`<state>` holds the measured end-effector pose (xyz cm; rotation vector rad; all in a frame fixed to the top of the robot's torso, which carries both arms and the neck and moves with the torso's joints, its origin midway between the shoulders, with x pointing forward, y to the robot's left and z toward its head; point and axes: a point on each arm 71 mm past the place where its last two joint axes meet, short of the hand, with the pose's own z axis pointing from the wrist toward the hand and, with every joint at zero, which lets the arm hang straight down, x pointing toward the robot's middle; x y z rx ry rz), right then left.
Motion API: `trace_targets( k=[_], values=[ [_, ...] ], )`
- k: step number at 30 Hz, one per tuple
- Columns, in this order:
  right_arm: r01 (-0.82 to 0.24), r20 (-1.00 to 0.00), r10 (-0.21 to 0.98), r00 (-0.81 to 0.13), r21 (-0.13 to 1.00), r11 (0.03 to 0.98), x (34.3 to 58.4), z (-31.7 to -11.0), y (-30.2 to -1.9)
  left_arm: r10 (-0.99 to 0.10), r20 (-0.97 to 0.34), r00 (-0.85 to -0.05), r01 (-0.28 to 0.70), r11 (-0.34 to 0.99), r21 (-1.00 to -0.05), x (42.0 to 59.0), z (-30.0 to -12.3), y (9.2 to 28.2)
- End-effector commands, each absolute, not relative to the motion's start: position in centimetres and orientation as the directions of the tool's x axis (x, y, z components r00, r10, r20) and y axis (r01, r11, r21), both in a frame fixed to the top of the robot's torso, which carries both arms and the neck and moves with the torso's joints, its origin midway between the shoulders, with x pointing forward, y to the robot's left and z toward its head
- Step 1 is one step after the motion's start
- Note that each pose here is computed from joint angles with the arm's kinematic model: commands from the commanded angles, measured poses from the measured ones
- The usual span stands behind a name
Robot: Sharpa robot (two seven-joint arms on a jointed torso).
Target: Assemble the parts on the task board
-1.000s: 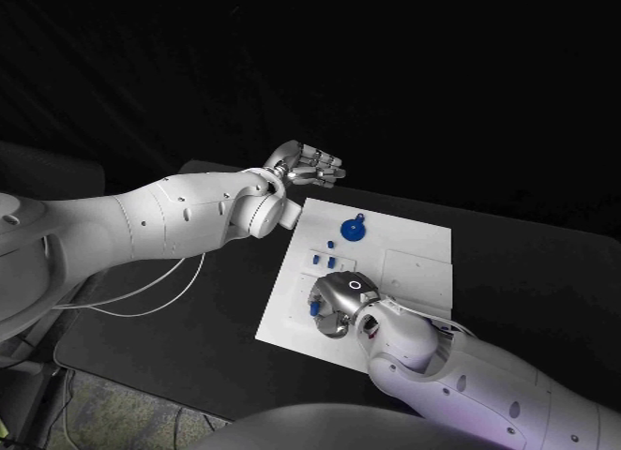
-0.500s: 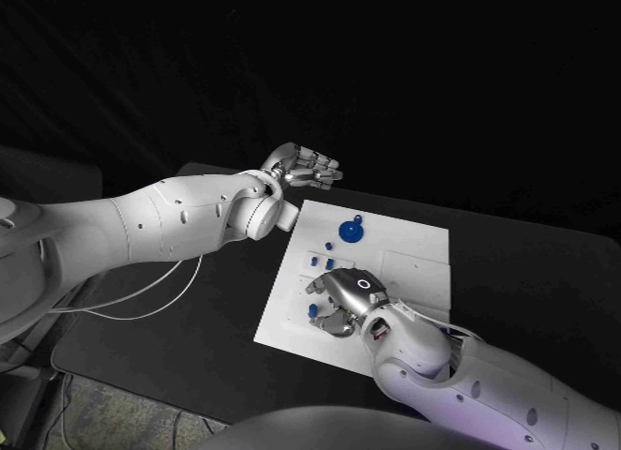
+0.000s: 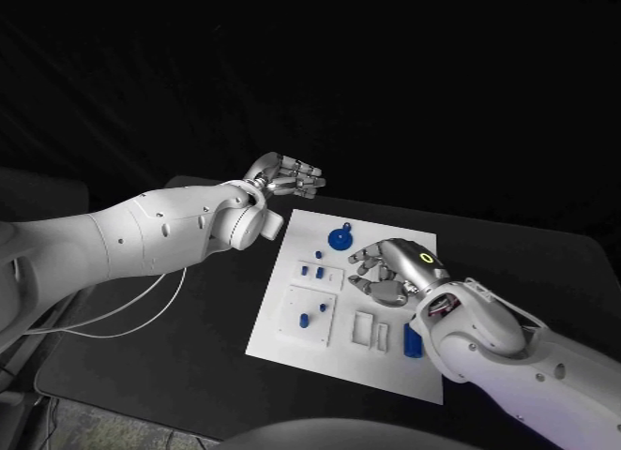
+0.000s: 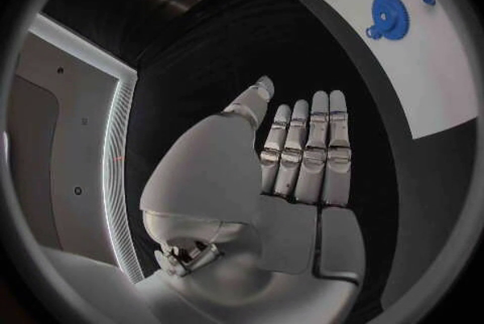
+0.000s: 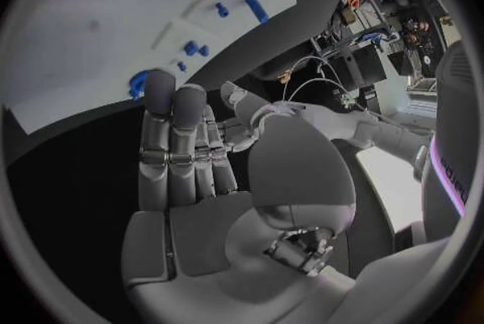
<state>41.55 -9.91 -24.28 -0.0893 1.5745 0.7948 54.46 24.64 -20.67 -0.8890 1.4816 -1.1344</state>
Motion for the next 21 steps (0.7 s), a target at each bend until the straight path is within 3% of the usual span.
trace_targets(
  k=[1, 6, 13, 21],
  values=[
    [-0.431, -0.830, 0.465, -0.306, 0.557, 0.710, 42.2, -24.4, -11.7, -0.931, -0.297, -0.210, 0.062, 0.291, -0.955, 54.4, -20.5, 24.8],
    [-0.264, -0.780, 0.496, -0.381, 0.606, 0.751, 43.4, -24.5, -15.9, -0.932, -0.294, -0.213, 0.073, 0.285, -0.956, 54.2, -20.8, 25.3],
    [0.013, -0.700, 0.481, -0.528, 0.560, 0.828, 43.5, -26.3, -20.0, -0.937, -0.260, -0.235, 0.097, 0.244, -0.965, 53.6, -21.4, 25.6],
    [0.178, -0.605, 0.448, -0.658, 0.453, 0.873, 42.0, -28.8, -21.9, -0.942, -0.216, -0.259, 0.081, 0.201, -0.976, 52.9, -22.5, 25.7]
  ],
)
